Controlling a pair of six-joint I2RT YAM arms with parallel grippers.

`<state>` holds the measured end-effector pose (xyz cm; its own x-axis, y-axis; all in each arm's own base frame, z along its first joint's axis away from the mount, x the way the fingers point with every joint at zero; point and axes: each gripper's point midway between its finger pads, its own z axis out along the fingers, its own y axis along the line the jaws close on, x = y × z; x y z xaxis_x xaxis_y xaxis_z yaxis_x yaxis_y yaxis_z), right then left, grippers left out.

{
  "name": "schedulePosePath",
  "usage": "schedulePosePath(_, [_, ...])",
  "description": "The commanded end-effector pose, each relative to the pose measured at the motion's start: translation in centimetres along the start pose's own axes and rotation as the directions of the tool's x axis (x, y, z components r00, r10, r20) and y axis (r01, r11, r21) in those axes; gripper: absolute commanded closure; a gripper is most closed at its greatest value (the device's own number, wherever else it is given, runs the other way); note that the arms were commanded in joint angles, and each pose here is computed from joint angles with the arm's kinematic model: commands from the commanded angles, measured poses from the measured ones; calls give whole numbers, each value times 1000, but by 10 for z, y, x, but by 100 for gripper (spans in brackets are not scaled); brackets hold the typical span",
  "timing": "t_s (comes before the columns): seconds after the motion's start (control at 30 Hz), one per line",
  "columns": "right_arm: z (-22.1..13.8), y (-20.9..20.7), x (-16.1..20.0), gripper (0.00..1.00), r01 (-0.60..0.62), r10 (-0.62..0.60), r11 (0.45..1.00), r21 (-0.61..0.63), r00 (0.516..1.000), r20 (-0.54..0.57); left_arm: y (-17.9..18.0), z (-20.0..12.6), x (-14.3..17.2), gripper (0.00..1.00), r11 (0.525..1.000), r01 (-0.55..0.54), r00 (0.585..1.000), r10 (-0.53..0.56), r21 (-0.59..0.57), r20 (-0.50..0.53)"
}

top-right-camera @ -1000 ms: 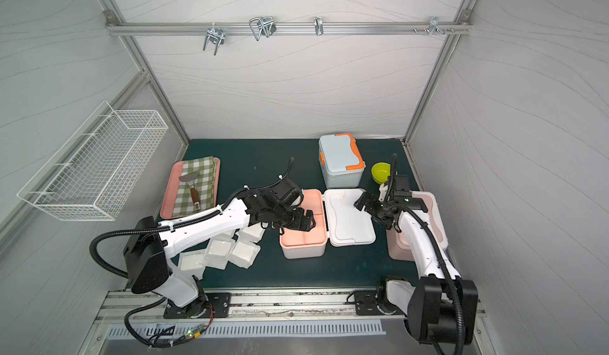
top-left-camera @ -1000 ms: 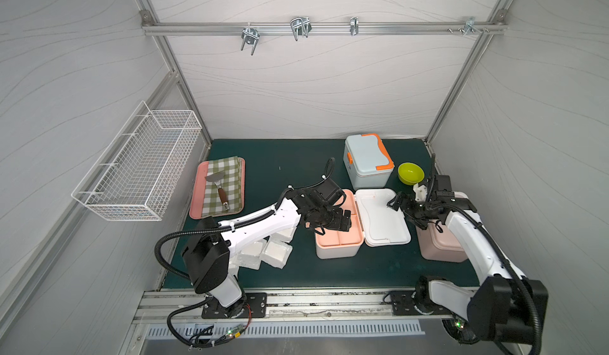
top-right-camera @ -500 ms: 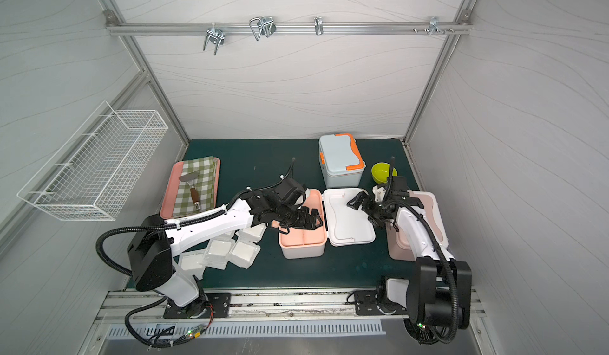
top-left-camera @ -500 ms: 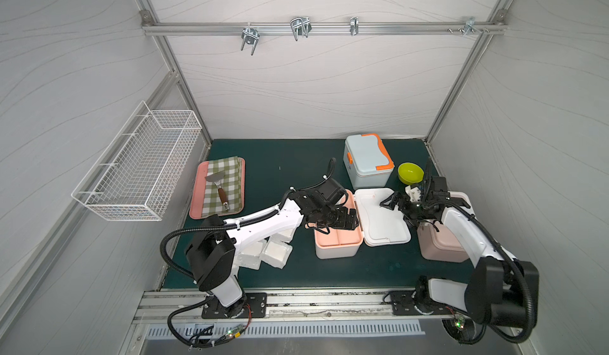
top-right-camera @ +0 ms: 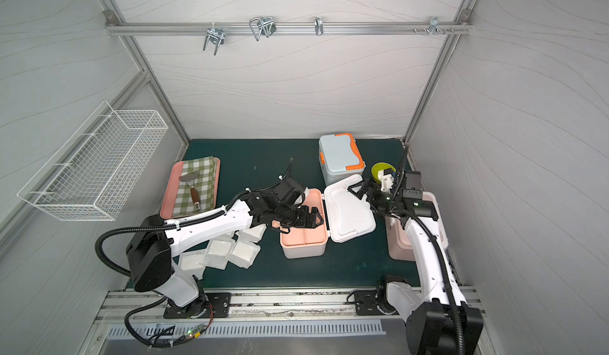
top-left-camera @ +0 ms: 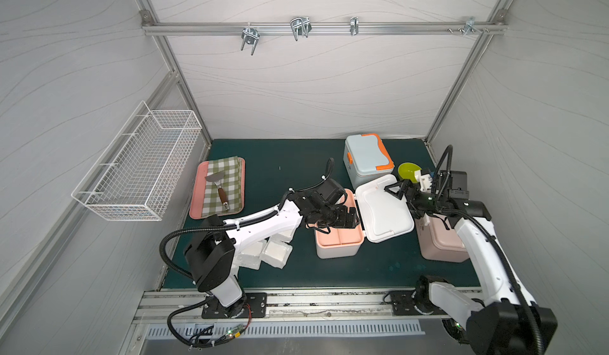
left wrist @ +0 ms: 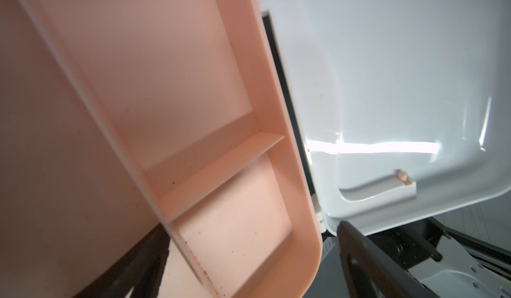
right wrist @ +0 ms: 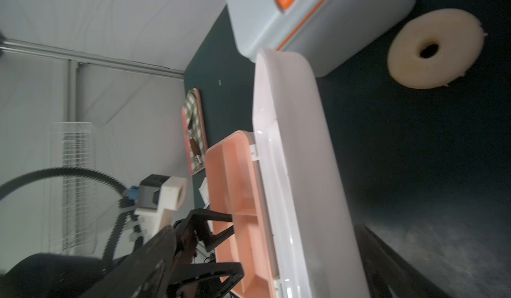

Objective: Open first aid kits and take out gauze
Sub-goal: Close the lid of the first aid kit.

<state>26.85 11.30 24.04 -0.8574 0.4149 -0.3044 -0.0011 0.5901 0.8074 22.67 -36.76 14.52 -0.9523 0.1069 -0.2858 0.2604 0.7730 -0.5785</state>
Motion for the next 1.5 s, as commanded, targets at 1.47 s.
schedulePosePath(1.47, [56,128,133,1,341,-383,924,-175,834,-396,77,-183,9,4,996,83,883,-61,-28,465])
